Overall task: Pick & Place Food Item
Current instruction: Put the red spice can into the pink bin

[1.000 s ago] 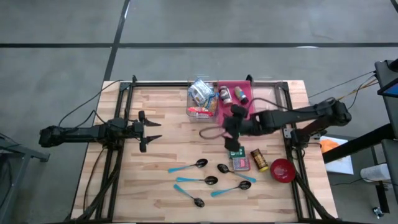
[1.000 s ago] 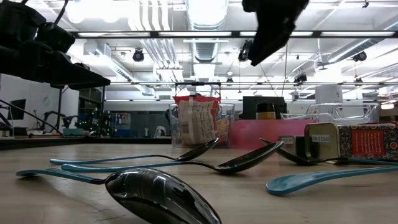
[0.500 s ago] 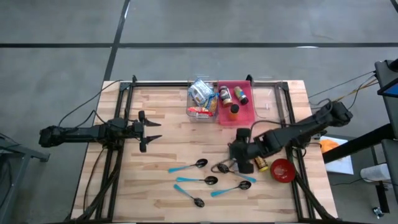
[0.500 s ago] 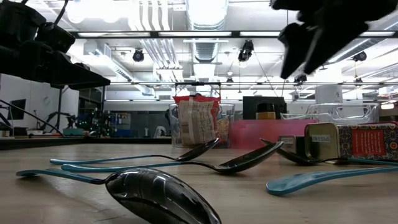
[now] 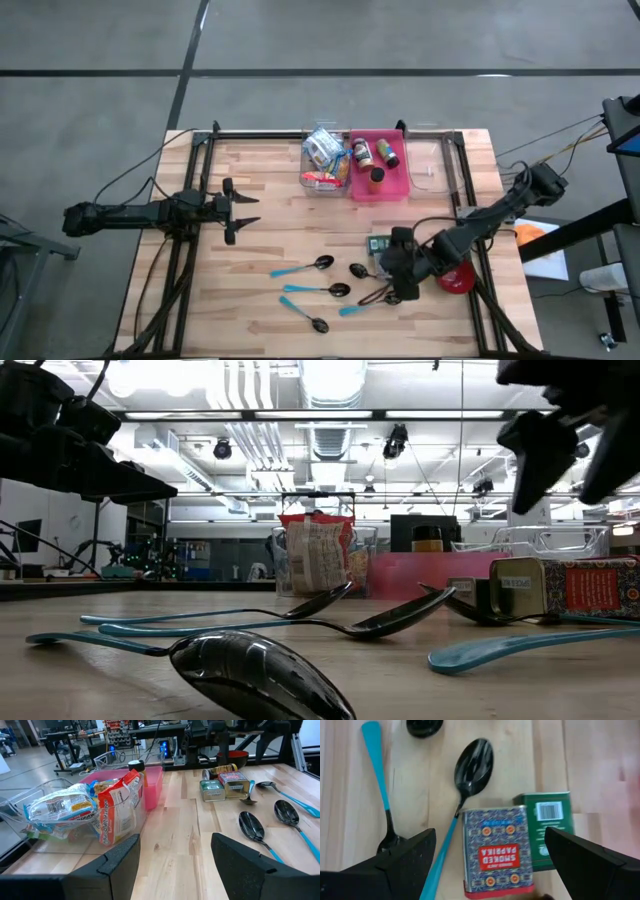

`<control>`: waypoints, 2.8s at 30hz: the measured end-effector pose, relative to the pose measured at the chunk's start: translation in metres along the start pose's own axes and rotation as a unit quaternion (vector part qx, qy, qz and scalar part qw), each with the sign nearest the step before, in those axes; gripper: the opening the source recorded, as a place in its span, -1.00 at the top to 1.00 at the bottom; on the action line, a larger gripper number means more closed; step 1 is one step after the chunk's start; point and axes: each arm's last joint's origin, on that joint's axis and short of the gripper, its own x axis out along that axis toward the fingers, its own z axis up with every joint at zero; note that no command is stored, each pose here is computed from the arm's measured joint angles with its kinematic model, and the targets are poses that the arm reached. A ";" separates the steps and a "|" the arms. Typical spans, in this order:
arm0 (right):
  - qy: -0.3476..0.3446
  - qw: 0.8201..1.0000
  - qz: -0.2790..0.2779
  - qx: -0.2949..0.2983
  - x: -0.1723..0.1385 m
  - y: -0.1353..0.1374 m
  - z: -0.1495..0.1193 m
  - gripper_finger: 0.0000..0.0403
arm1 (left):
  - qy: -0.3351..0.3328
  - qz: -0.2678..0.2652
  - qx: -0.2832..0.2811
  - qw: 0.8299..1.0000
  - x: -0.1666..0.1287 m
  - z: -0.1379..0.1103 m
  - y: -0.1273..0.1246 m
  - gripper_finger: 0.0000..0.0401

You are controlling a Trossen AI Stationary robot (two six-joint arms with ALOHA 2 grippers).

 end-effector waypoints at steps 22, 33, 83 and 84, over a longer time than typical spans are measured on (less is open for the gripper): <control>-0.006 0.999 0.000 0.037 0.030 -0.004 -0.028 -0.84 | 0.000 0.000 0.000 1.000 0.000 0.000 0.000 -0.22; 0.007 0.999 -0.005 0.031 0.047 -0.001 -0.035 -0.84 | 0.000 0.000 -0.001 1.000 0.000 0.000 0.000 -0.22; 0.012 0.998 0.007 0.059 0.050 -0.001 -0.038 -0.64 | 0.000 0.000 0.000 1.000 0.000 0.000 0.000 -0.22; 0.012 0.998 0.007 0.060 0.050 -0.001 -0.038 -0.59 | 0.000 0.000 0.000 1.000 0.000 0.000 0.000 -0.22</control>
